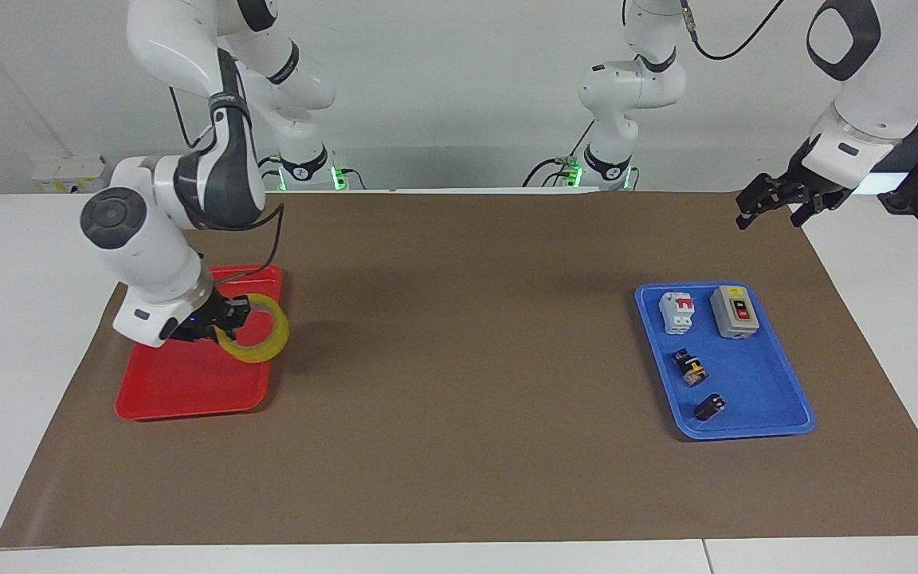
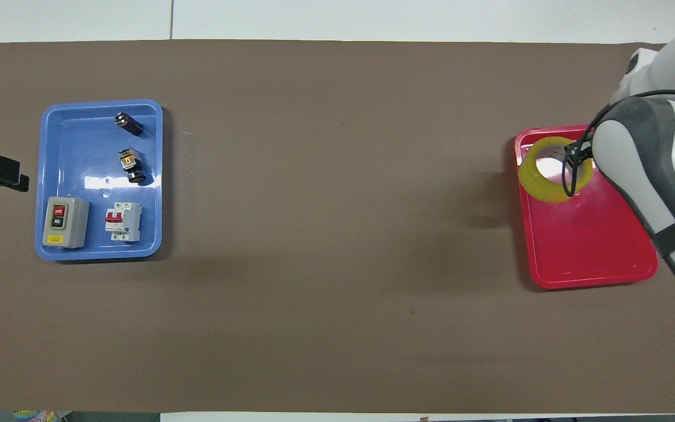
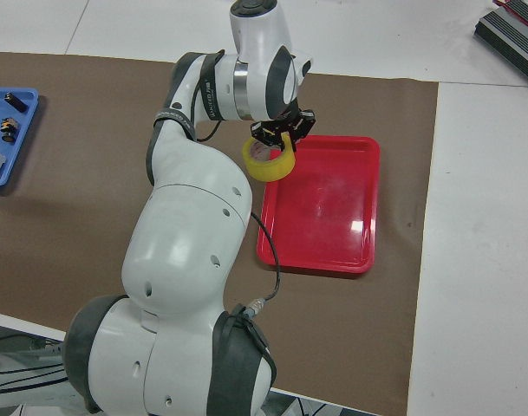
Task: Place and move tape with both arms
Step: 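Carry the tape with the right gripper and lower it into the red tray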
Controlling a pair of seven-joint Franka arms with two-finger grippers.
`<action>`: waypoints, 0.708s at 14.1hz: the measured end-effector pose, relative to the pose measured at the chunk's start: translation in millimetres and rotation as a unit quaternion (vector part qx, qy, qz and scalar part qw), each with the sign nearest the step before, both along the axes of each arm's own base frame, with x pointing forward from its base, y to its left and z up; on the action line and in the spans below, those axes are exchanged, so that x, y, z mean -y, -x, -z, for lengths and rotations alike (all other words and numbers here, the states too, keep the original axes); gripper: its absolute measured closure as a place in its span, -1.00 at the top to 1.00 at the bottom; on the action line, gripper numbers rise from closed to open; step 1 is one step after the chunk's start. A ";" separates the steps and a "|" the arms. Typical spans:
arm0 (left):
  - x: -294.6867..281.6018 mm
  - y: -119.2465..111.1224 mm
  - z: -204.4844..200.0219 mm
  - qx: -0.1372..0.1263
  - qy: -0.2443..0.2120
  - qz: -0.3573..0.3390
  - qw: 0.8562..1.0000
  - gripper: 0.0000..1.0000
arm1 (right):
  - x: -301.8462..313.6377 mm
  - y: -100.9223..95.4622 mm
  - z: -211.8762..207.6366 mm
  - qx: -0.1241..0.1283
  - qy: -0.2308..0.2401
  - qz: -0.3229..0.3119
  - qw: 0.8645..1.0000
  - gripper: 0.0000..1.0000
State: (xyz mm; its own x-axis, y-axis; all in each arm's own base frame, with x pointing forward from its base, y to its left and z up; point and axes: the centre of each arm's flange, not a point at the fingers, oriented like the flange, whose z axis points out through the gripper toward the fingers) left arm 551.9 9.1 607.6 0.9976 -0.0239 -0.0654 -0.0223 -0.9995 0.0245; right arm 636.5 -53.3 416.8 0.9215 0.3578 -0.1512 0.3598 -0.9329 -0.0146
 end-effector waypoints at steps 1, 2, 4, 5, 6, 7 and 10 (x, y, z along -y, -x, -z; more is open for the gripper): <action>0.3 0.0 0.0 0.000 0.000 0.000 1.000 1.00 | 23.9 6.4 7.5 -0.009 -0.004 -0.002 1.000 -0.59; 0.3 0.0 0.0 0.000 0.000 0.000 1.000 1.00 | 42.5 13.3 15.9 -0.013 -0.007 -0.004 1.000 -0.59; -0.5 0.1 0.0 0.000 0.000 -0.002 1.000 1.00 | 67.1 25.2 33.1 0.000 -0.010 -0.014 1.000 -0.59; -1.2 0.1 -0.1 0.000 0.000 -0.004 1.000 1.00 | 74.3 30.4 42.0 0.010 -0.010 -0.020 1.000 -0.59; -2.2 0.2 -0.3 0.000 0.000 -0.005 1.000 1.00 | 79.2 35.9 50.2 0.018 -0.010 -0.024 0.999 -0.59; -3.0 0.3 -0.4 0.000 0.000 -0.006 1.000 1.00 | 84.2 42.1 58.0 0.024 -0.010 -0.028 0.999 -0.59; -3.0 0.3 -0.5 0.000 0.000 -0.006 1.000 1.00 | 90.0 56.7 75.6 0.040 -0.008 -0.034 0.999 -0.59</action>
State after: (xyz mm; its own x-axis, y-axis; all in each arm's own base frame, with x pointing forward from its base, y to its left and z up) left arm 551.6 12.1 608.0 0.9978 -0.0128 -0.0649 -0.0112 -0.9996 0.0241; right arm 579.8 -143.3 341.2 0.9042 0.4210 -0.0723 0.4223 -0.9065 0.0028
